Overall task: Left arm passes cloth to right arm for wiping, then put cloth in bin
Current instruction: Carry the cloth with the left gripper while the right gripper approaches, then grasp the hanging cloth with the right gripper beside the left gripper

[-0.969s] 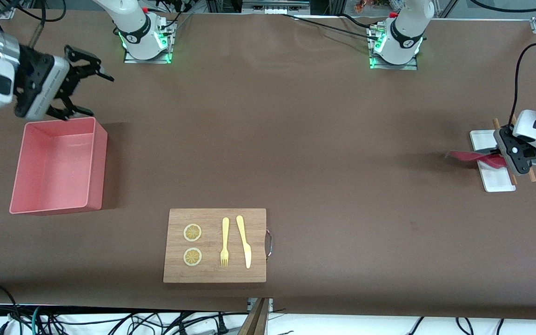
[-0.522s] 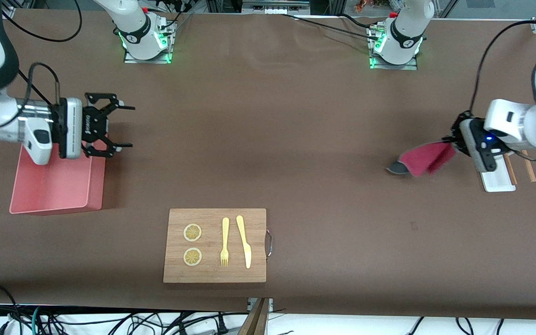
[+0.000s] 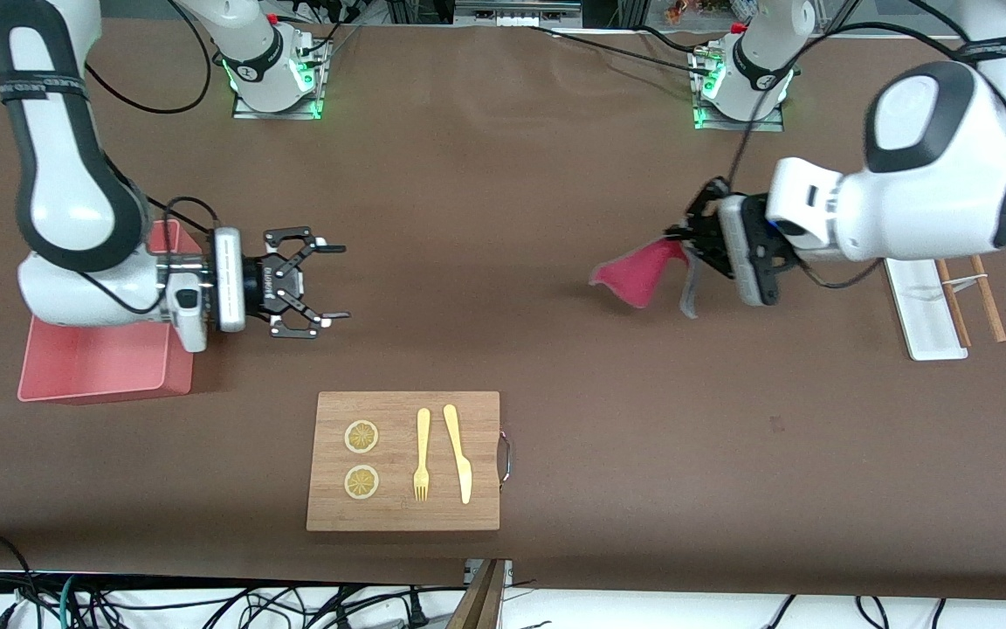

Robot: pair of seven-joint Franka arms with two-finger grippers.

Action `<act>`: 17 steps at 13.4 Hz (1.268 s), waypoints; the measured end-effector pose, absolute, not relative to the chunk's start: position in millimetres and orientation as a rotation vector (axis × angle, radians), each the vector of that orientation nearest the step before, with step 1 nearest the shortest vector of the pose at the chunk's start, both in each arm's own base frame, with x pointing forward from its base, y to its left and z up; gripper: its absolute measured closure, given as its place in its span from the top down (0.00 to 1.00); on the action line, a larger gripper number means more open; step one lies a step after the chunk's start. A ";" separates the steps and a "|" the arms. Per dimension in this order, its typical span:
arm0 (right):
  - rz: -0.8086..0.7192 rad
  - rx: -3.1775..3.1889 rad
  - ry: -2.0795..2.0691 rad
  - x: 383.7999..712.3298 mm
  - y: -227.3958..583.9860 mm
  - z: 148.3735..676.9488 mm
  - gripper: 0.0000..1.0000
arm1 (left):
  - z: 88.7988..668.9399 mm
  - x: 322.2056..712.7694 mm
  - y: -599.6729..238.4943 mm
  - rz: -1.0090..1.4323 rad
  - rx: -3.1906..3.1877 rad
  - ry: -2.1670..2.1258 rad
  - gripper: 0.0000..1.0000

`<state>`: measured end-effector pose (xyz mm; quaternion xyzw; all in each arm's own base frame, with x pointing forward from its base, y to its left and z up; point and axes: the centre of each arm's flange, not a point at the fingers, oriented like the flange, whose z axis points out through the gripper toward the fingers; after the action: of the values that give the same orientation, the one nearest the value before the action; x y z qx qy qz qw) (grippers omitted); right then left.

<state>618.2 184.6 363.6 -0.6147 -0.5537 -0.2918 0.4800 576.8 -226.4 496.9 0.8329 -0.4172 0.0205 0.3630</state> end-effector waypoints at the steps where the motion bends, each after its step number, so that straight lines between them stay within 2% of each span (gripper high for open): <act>1: -0.743 -1.495 -1.335 618.0 199.6 366.0 1.00 | 501.2 572.0 -253.8 0.072 2.144 -1.041 0.02; 5: -0.858 -1.484 -1.248 613.0 257.0 378.1 1.00 | 514.6 542.8 -347.3 0.155 2.102 -0.996 0.02; 9: -0.876 -1.488 -1.211 596.4 304.0 377.2 1.00 | 518.9 518.7 -402.8 0.217 2.106 -0.971 0.02; 14: -0.793 -1.527 -1.192 559.8 297.2 351.1 1.00 | 513.0 495.9 -443.5 0.194 2.131 -0.889 0.02; 17: -0.799 -1.534 -1.191 555.2 283.9 355.2 1.00 | 514.9 491.5 -449.9 0.177 2.156 -0.827 0.02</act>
<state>555.2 283.9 355.2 -0.6334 -0.4921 -0.3302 0.4975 491.5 -449.9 514.9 0.8526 -0.3273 0.0700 0.4013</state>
